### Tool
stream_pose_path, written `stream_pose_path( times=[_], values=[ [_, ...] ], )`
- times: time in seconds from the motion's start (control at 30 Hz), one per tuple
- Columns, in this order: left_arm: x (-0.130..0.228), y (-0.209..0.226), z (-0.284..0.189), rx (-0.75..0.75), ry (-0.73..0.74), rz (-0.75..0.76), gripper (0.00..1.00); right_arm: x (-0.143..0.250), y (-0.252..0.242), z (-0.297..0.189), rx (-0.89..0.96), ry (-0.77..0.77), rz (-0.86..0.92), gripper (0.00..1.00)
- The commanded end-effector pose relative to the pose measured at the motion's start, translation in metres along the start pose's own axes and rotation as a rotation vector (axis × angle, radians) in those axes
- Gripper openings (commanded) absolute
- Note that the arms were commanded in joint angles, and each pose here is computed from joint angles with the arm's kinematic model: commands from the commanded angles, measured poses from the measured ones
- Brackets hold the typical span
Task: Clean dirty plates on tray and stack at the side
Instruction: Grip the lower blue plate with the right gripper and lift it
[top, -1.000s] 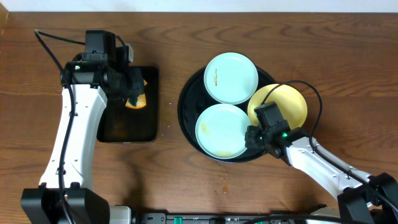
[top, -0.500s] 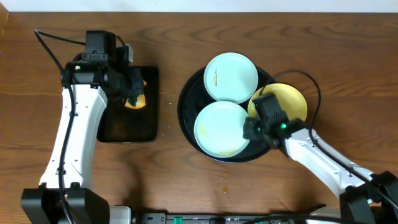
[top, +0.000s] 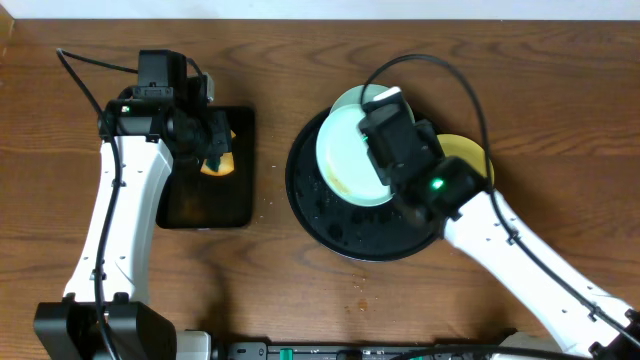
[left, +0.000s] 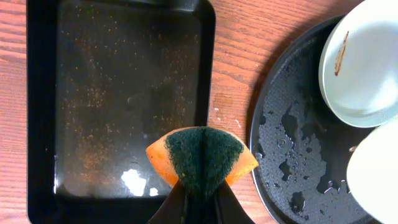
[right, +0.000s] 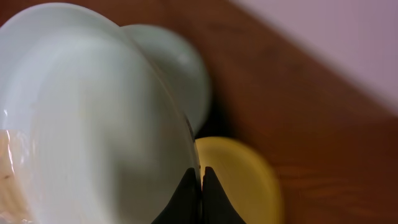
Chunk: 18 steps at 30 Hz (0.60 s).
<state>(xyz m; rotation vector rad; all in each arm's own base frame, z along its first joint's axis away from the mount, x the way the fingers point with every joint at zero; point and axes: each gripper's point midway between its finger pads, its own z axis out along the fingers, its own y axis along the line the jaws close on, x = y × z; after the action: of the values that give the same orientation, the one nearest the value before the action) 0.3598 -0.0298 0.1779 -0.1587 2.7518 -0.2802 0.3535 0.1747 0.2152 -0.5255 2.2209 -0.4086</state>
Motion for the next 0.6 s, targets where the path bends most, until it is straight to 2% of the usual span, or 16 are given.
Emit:
stream_pose_path(
  times=[0.0,0.17,0.4,0.5,0.57],
  values=[
    [0.001,0.004,0.002,-0.010,0.005,-0.015,0.07,-0.020,-0.033,-0.039,0.344,-0.083,-0.148,0.01],
    [0.001,0.003,0.002,-0.009,0.005,-0.014,0.08,-0.033,-0.023,-0.074,0.515,-0.169,-0.194,0.01],
    [0.001,0.003,0.002,-0.009,0.005,-0.014,0.08,-0.035,0.000,-0.078,0.516,-0.200,-0.228,0.01],
    [0.001,0.003,0.002,-0.009,0.005,-0.014,0.08,-0.033,0.017,-0.060,0.373,-0.183,-0.211,0.01],
    [0.001,0.003,0.002,-0.009,0.006,-0.014,0.08,-0.024,0.038,-0.036,0.145,-0.137,-0.116,0.01]
  ],
)
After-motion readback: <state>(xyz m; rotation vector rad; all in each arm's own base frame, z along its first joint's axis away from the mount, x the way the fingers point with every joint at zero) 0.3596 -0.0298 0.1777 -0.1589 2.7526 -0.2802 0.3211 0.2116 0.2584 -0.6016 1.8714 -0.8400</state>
